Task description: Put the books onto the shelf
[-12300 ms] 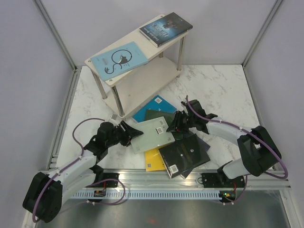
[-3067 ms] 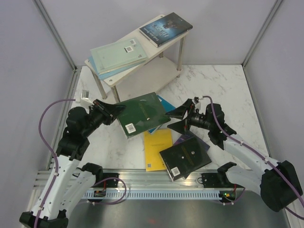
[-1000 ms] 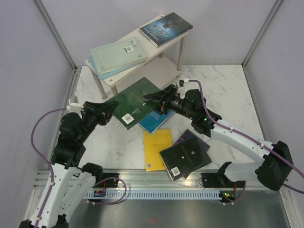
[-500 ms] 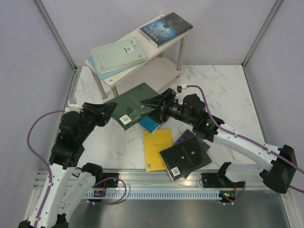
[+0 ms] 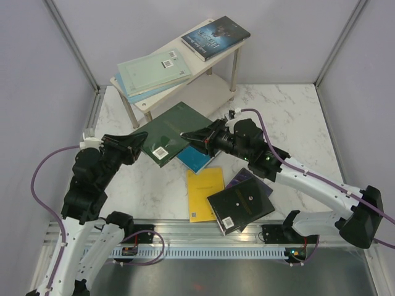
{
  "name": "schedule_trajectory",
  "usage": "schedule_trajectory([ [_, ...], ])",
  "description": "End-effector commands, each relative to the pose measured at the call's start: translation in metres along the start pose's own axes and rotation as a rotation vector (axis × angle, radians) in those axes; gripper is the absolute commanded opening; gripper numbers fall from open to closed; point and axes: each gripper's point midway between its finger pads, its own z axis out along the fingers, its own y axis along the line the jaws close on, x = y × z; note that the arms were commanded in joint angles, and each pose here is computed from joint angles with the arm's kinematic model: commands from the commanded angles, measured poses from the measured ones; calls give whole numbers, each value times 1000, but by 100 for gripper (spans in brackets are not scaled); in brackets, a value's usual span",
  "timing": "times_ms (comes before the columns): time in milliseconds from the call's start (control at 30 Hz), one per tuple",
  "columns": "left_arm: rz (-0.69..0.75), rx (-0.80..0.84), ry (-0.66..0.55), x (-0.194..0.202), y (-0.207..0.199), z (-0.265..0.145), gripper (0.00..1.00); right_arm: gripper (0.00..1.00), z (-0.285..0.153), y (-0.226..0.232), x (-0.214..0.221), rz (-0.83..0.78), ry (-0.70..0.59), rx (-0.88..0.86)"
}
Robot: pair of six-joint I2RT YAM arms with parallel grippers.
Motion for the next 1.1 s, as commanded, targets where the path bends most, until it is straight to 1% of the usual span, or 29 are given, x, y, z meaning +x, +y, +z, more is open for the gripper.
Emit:
schedule_trajectory([
  [0, 108, -84, 9, 2, 28, -5, 2, 0, -26, 87, -11, -50, -88, -231],
  [33, 109, -83, 35, 7, 29, -5, 5, 0, -29, 88, -15, -71, -101, -229],
  [67, 111, -81, 51, 9, 30, -5, 9, 0, -31, 89, -17, -82, -106, -229],
  [100, 122, -80, 79, 14, 31, -6, 20, 0, -38, 94, -23, -90, -123, -242],
  [167, 138, -68, 100, 18, 31, -9, 35, 0, -47, 95, -31, -121, -150, -232],
  [200, 150, -62, 111, 20, 31, -10, 43, 0, -58, 100, -45, -130, -188, -239],
  [233, 160, -56, 112, 20, 31, -12, 45, 0, -61, 91, -54, -131, -208, -191],
  [267, 171, -37, 112, 21, 28, -17, 50, 0, -67, 90, -61, -135, -225, -181],
  [300, 186, -32, 111, 21, 29, -19, 58, 0, -79, 93, -76, -139, -252, -187],
  [367, 196, -27, 110, 21, 28, -23, 68, 0, -88, 91, -88, -141, -276, -178],
  [400, 209, -19, 113, 21, 28, -25, 76, 0, -97, 94, -98, -143, -296, -182],
  [467, 223, -23, 118, 22, 28, -27, 83, 0, -104, 99, -107, -158, -310, -186],
  [567, 269, -27, 145, 25, 28, -30, 88, 0, -113, 113, -125, -188, -333, -194],
  [600, 292, -31, 157, 26, 30, -31, 89, 0, -118, 123, -140, -198, -366, -203],
  [667, 314, -40, 172, 28, 31, -33, 94, 0, -120, 136, -150, -218, -351, -214],
  [700, 333, -44, 180, 29, 33, -34, 95, 0, -118, 150, -170, -228, -374, -222],
  [733, 342, -47, 183, 29, 34, -35, 96, 0, -114, 157, -172, -242, -336, -226],
  [767, 352, -59, 186, 29, 37, -36, 97, 0, -96, 152, -200, -223, -336, -192],
  [800, 358, -63, 188, 29, 39, -37, 98, 0, -100, 186, -198, -279, -327, -251],
  [833, 362, -63, 187, 29, 39, -38, 98, 0, -94, 195, -203, -291, -309, -261],
  [867, 367, -67, 184, 28, 40, -39, 99, 0, -70, 186, -229, -268, -287, -226],
  [900, 370, -76, 184, 28, 42, -39, 99, 0, -76, 221, -226, -318, -284, -292],
  [933, 373, -75, 184, 28, 42, -40, 99, 0, -69, 228, -233, -320, -276, -302],
  [967, 376, -77, 182, 28, 42, -41, 99, 0, -45, 214, -263, -278, -270, -269],
  [1000, 379, -81, 179, 27, 42, -41, 99, 0, -50, 241, -261, -315, -269, -325],
  [1033, 378, -82, 177, 27, 42, -41, 99, 0, -44, 245, -270, -288, -266, -338],
  [1067, 380, -84, 175, 26, 41, -41, 99, 0, -19, 223, -302, -239, -266, -303],
])
